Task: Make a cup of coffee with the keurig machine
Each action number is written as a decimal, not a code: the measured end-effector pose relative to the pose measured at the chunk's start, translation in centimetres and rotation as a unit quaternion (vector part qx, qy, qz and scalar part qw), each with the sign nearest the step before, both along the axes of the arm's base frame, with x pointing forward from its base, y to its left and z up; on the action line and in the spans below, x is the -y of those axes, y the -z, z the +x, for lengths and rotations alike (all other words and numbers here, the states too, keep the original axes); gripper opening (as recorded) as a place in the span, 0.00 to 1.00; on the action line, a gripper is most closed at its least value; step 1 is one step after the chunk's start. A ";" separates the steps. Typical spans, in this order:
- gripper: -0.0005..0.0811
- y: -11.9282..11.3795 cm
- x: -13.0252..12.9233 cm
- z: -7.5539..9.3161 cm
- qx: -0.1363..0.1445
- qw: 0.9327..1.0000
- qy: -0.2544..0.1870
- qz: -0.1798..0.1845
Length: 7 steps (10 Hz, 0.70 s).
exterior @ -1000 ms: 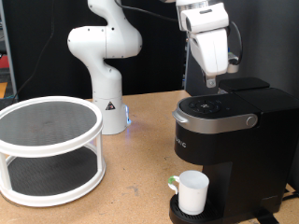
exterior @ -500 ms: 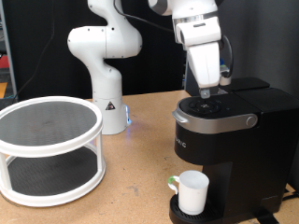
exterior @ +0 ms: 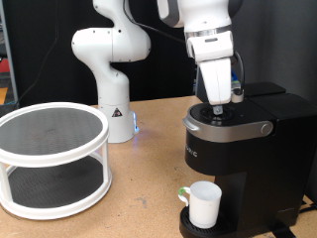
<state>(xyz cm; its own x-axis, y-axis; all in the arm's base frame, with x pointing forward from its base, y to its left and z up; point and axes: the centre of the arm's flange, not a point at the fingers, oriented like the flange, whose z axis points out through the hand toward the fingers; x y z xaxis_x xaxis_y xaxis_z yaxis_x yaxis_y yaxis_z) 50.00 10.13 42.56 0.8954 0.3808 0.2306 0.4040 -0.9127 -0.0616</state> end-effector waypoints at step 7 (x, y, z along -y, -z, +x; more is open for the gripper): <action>0.01 -0.1 -0.5 0.8 -0.053 0.998 0.024 -0.015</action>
<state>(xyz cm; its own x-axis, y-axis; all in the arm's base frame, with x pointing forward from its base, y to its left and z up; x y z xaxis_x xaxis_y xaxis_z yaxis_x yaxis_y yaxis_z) 50.76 10.58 42.65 0.9315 0.3426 0.1223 0.3529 -0.9327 -0.0747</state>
